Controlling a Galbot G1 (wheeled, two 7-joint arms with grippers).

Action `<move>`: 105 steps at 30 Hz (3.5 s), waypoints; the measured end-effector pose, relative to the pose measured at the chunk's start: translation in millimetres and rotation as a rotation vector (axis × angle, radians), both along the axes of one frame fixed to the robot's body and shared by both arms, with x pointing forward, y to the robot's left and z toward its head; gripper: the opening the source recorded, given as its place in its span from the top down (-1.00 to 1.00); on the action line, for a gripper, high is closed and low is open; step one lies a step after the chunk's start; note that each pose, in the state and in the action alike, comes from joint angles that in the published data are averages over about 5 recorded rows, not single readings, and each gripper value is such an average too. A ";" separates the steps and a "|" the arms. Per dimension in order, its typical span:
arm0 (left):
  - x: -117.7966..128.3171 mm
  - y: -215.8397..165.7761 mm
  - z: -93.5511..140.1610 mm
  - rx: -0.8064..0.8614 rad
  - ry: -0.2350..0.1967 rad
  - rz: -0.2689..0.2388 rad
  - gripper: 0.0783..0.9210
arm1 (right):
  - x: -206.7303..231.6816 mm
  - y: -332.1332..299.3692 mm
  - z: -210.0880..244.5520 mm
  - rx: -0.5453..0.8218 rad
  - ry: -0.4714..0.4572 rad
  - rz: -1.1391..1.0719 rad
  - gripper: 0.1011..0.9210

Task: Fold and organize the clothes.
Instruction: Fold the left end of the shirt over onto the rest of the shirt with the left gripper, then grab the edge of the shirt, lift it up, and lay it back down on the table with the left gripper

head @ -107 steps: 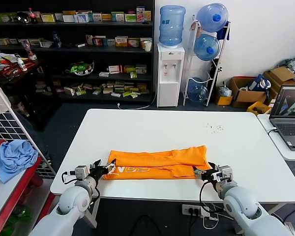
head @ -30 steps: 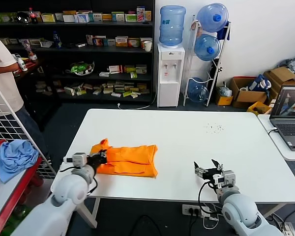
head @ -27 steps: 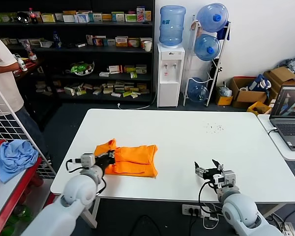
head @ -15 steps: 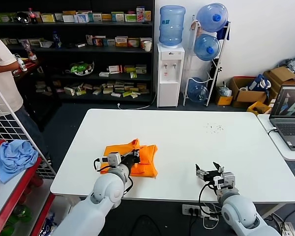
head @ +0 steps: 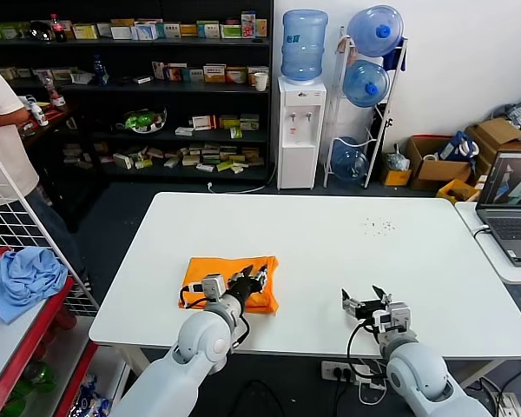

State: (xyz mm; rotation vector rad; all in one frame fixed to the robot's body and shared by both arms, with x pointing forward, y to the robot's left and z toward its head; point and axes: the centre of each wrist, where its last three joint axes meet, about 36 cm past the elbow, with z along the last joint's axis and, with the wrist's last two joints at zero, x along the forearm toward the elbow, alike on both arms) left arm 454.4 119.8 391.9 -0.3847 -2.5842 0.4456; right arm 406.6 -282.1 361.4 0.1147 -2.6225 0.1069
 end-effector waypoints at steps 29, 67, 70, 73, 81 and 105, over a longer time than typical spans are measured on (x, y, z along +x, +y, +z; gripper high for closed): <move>30.5 193.0 -6.3 0.111 0.152 -0.006 -0.77 | -0.8 -19.8 -6.5 -0.032 -0.030 0.020 -0.76; 41.6 204.3 -25.1 -0.028 0.220 -0.058 0.82 | 1.5 -21.0 0.4 -0.034 -0.044 0.021 -0.76; 40.7 212.0 -18.0 -0.021 0.215 -0.048 0.87 | 2.6 -19.6 0.7 -0.035 -0.045 0.024 -0.76; 41.4 224.4 -8.7 0.005 0.212 -0.036 0.87 | 4.0 -16.6 1.2 -0.033 -0.046 0.030 -0.76; 45.1 272.2 15.9 0.189 0.204 0.007 0.87 | 9.4 -7.5 1.5 -0.026 -0.051 0.047 -0.76; 58.8 403.2 86.9 1.057 0.018 0.107 0.87 | 16.3 7.2 2.9 -0.022 -0.077 0.080 -0.76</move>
